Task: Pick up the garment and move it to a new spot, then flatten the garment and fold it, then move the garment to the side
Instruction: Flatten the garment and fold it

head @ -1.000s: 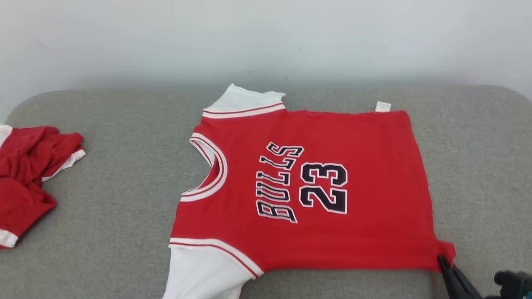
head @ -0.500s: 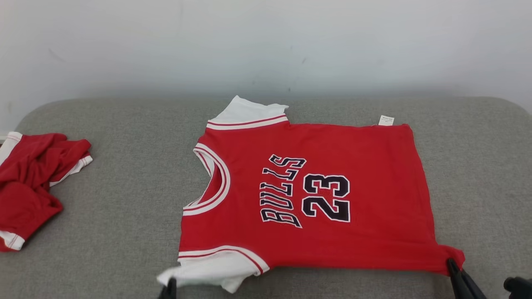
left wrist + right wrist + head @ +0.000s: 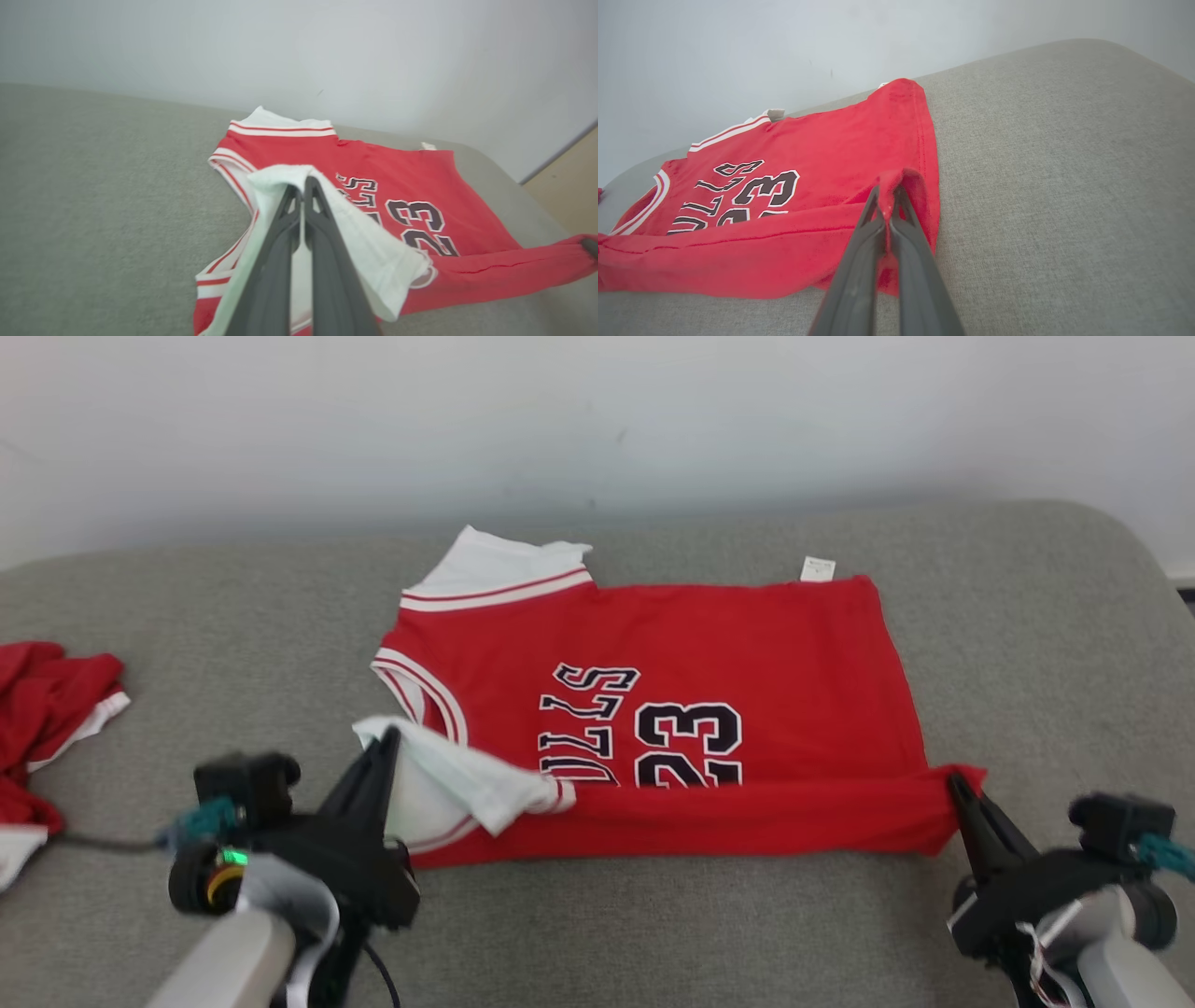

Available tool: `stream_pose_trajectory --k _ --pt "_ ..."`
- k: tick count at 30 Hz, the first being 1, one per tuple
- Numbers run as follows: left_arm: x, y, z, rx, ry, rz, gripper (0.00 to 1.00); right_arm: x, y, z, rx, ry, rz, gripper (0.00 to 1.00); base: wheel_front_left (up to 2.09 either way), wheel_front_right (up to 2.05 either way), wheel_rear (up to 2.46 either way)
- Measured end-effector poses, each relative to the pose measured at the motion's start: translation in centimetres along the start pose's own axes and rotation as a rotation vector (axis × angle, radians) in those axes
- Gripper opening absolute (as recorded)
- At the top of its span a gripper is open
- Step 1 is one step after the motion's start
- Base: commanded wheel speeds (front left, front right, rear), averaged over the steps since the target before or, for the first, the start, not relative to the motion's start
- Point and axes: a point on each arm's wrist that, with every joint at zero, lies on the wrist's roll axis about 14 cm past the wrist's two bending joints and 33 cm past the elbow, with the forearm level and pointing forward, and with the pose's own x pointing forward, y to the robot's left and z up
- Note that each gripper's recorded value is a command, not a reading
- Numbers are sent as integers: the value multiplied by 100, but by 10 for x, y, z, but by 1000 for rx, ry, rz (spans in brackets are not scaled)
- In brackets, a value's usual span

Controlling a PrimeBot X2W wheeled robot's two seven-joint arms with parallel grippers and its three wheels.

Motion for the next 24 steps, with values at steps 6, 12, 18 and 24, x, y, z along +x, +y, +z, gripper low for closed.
stream_pose_trajectory --k 6,12,18,24 --pt "45 15 -3 82 67 -14 0 28 -9 -5 -11 54 -35 0 0 0 0" --pt "71 19 -18 111 135 -26 0 43 -14 -16 -25 95 -56 0 0 0 0" --pt "77 27 -18 192 109 -7 100 50 -11 -10 -43 57 -50 100 0 0 0" --pt "64 23 -10 168 28 -2 100 34 -19 -4 -53 -8 -65 100 0 0 0"
